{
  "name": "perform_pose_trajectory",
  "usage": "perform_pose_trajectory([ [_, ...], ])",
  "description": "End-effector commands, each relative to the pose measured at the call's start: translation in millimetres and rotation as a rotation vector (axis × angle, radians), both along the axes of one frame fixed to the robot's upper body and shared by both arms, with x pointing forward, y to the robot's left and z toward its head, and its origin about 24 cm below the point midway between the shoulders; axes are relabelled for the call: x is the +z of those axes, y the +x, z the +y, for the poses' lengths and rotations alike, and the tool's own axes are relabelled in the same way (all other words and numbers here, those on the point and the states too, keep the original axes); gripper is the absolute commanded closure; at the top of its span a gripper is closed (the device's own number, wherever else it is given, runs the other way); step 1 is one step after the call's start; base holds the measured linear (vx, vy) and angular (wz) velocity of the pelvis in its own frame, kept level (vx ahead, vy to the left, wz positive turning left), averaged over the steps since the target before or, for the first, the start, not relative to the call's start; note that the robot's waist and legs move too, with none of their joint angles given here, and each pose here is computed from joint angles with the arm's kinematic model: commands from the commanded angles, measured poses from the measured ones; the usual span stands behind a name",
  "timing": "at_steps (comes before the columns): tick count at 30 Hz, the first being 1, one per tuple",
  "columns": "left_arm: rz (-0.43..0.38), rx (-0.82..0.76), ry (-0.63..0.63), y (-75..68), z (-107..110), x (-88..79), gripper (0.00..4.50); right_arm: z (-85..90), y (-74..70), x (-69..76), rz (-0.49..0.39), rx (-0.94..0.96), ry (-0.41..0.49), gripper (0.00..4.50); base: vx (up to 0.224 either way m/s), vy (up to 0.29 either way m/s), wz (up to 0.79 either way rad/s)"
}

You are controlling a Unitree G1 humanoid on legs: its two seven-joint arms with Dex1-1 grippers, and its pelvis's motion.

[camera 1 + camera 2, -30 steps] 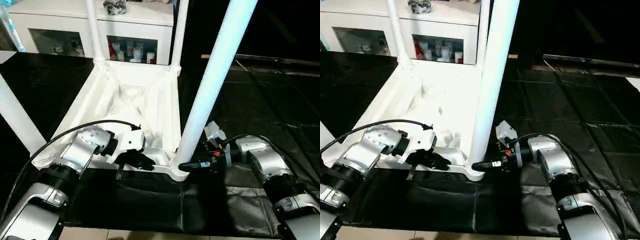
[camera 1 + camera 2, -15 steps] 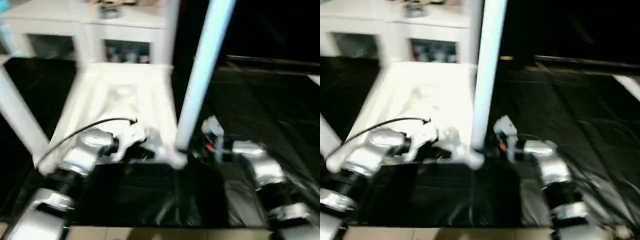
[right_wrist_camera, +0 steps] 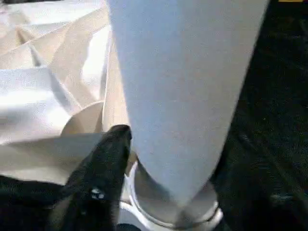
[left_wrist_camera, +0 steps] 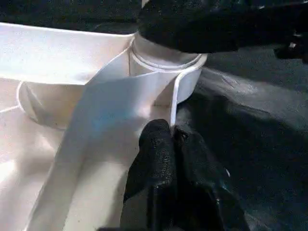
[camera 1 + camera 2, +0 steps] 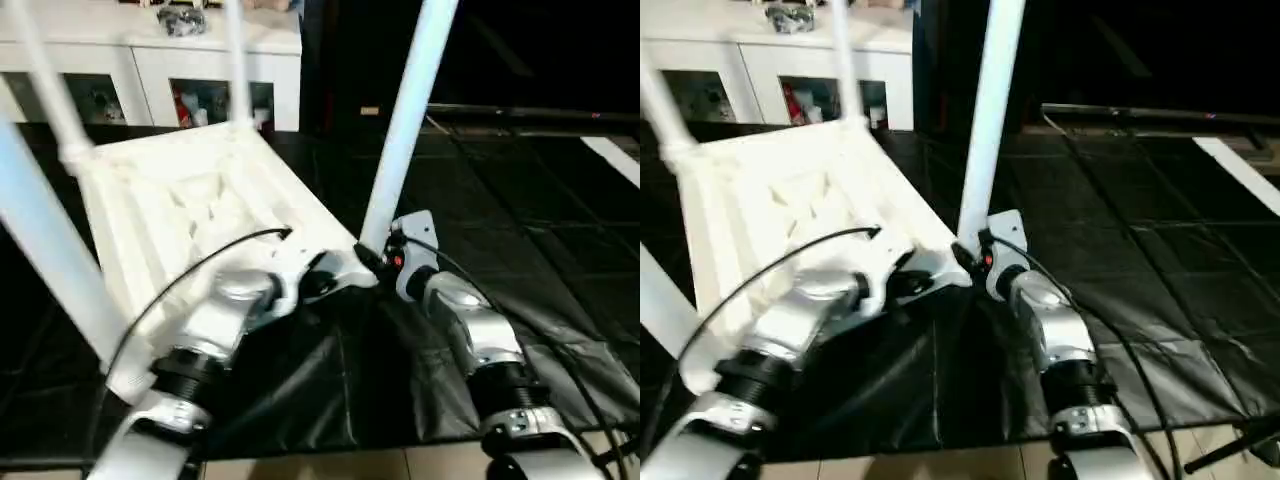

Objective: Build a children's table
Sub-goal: Rotate leg to tighten

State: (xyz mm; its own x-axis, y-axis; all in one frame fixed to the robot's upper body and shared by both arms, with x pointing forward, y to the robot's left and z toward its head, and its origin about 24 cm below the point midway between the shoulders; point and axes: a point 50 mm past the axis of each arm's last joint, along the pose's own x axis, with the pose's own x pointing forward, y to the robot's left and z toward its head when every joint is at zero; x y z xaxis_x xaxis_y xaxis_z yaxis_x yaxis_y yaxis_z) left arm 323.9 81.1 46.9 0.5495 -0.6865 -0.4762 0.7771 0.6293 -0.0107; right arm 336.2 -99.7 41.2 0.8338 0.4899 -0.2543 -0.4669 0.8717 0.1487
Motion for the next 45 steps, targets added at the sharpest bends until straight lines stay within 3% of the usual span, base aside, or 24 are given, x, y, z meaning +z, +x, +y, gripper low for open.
perform_pose_trajectory([
  [1, -0.077, -0.038, -0.026, 0.0, -24.8, 14.6, 4.50, 50.3, -15.6, -6.6, 0.058, 0.197, 0.058, 1.49, 0.000, 0.000, 0.00],
  [6, -0.069, -0.122, 0.023, -3.5, -10.9, 11.0, 4.50, 28.8, -15.4, -4.1, 0.003, 0.221, 0.046, 1.03, 0.058, -0.027, 0.03],
  [8, -0.051, -0.183, 0.051, -5.8, -0.5, 9.6, 4.50, 8.6, -16.1, -2.0, -0.021, 0.263, 0.043, 0.86, 0.025, -0.012, 0.00],
  [12, -0.043, -0.240, 0.072, -7.6, 9.0, 8.5, 4.50, -14.0, -15.1, 3.7, -0.052, 0.296, 0.040, 0.49, 0.000, 0.000, 0.00],
  [16, -0.041, -0.361, 0.107, -9.6, 24.7, 7.4, 4.50, -47.9, -17.4, 16.3, -0.092, 0.419, 0.013, 0.12, 0.000, 0.000, 0.00],
  [21, -0.020, -0.459, 0.130, -11.0, 36.4, 8.2, 4.50, -63.2, -25.2, 22.1, -0.073, 0.569, 0.008, 0.04, 0.000, 0.000, 0.00],
  [26, -0.015, -0.623, 0.145, -15.5, 42.9, 12.4, 4.50, -69.9, -32.2, 25.0, -0.047, 0.736, -0.040, 0.04, 0.000, 0.000, 0.00],
  [32, 0.002, -0.748, 0.166, -18.7, 43.9, 14.3, 4.50, -65.9, -35.2, 24.6, -0.023, 0.876, -0.044, 0.04, 0.000, 0.000, 0.00],
  [37, 0.011, -0.837, 0.180, -20.4, 42.7, 16.1, 4.50, -57.1, -31.5, 22.9, 0.001, 0.957, -0.034, 0.49, 0.000, 0.000, 0.00],
  [45, 0.005, -0.852, 0.178, -19.9, 39.4, 15.6, 4.50, -48.3, -31.8, 18.8, 0.018, 1.008, -0.025, 1.18, 0.000, 0.000, 0.00],
])
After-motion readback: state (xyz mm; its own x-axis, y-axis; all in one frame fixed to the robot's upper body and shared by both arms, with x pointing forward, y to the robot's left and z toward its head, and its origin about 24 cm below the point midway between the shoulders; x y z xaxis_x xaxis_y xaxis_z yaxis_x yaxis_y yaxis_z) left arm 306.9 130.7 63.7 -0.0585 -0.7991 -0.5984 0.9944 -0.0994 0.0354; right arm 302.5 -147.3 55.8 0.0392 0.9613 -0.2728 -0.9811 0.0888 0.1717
